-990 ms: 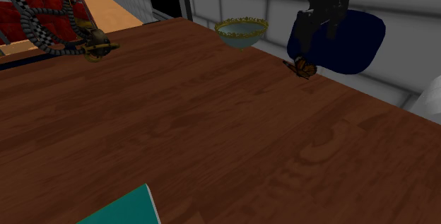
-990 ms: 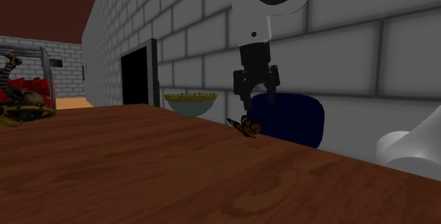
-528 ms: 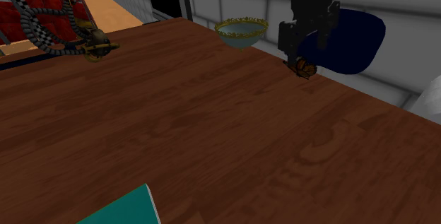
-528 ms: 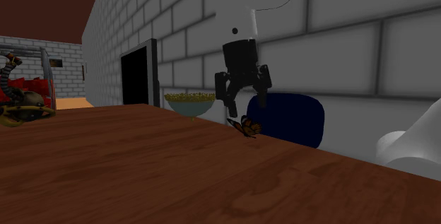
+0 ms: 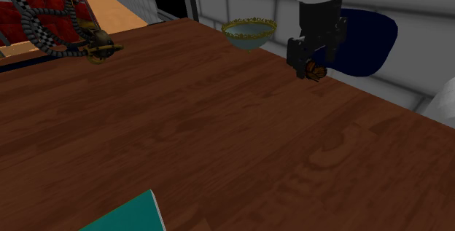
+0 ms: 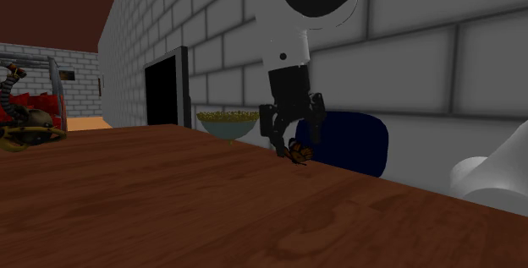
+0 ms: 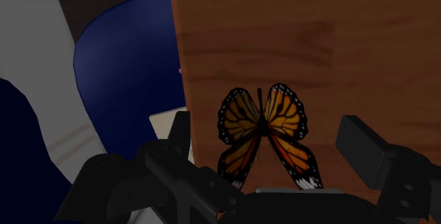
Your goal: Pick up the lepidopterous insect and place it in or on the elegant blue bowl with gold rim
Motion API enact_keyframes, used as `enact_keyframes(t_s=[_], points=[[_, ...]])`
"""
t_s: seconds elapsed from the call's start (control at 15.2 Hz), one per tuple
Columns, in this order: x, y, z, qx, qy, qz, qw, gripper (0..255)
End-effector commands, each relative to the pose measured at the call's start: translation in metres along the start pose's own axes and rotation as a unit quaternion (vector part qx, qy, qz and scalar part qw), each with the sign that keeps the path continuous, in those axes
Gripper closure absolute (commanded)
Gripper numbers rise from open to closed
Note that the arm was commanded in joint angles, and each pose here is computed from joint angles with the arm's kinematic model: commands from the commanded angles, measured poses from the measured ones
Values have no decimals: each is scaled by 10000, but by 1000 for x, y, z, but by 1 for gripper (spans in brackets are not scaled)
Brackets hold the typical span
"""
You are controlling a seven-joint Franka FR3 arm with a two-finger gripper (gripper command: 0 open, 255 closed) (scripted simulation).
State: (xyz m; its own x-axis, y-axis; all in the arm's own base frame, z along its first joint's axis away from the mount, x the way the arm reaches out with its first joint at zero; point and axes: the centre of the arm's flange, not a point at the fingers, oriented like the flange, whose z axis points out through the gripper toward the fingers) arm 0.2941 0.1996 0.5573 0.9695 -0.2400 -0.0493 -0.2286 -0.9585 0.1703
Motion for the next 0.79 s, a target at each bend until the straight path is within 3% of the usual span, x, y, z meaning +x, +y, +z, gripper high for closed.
enact_keyframes(t_s=[0.0,0.26,0.33,0.73], points=[[0,0,1,1,1,0,10000,0],[0,0,1,1,1,0,10000,0],[0,0,1,1,1,0,10000,255],[0,0,1,1,1,0,10000,255]])
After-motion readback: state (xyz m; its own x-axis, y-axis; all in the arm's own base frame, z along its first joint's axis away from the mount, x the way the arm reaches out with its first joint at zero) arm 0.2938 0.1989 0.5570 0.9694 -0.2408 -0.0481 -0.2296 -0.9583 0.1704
